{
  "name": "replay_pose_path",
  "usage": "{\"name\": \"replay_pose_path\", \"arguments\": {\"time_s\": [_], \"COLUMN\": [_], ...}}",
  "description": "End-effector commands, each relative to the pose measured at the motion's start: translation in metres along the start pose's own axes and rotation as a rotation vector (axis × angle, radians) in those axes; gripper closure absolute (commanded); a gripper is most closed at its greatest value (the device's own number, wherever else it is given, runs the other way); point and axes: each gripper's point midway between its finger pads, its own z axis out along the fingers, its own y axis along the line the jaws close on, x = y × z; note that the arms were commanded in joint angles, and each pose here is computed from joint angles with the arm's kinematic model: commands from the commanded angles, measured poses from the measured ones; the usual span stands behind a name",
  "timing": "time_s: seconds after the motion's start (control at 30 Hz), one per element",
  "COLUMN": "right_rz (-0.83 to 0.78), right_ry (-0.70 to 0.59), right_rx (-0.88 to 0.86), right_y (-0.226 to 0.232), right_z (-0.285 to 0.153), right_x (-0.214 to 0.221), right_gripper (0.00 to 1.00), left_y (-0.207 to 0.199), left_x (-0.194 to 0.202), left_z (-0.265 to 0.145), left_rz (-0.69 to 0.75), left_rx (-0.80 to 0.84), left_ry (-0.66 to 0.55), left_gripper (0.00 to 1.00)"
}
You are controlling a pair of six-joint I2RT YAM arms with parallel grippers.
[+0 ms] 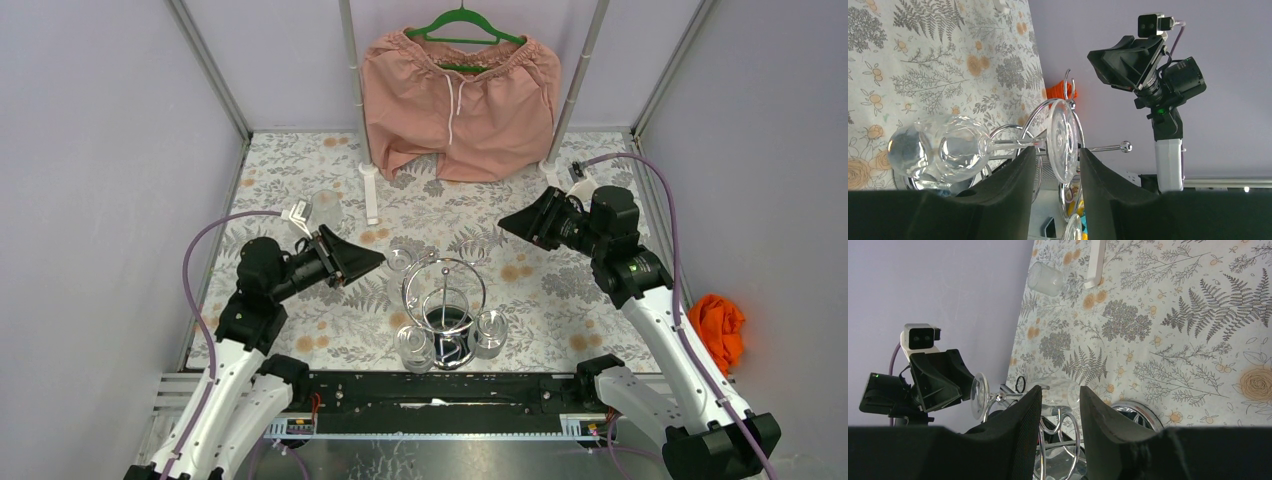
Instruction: Take the wine glass off the wine glass rack
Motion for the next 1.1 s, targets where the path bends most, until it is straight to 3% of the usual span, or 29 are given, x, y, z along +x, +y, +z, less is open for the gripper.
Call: {"name": "replay_pose_path", "arguments": {"time_s": [0.0,0.33,1.07], "right_rz": [-0.017,-0.013,-0.008], "right_ry": [-0.038,-0.044,-0.05], "right_rx": [-0.038,-0.036,-0.04], "right_y": [0.01,0.009,0.009], "right_z": [-0.003,-0.003,-0.002], "right_x": [-0.008,-0.009,-0.01], "right_gripper": [0.59,0.59,0.59], "left_y": [-0.001,-0.002,0.003], "left_x": [0.003,0.006,0.014], "left_z": [-0.001,0.0,0.001], "left_rz": [-0.002,-0.01,-0.034], "left_rx": [0.016,0.017,0.011], "left_ry": [-0.003,0.004,0.007], "left_gripper": [0.55,0.67,0.76]}}
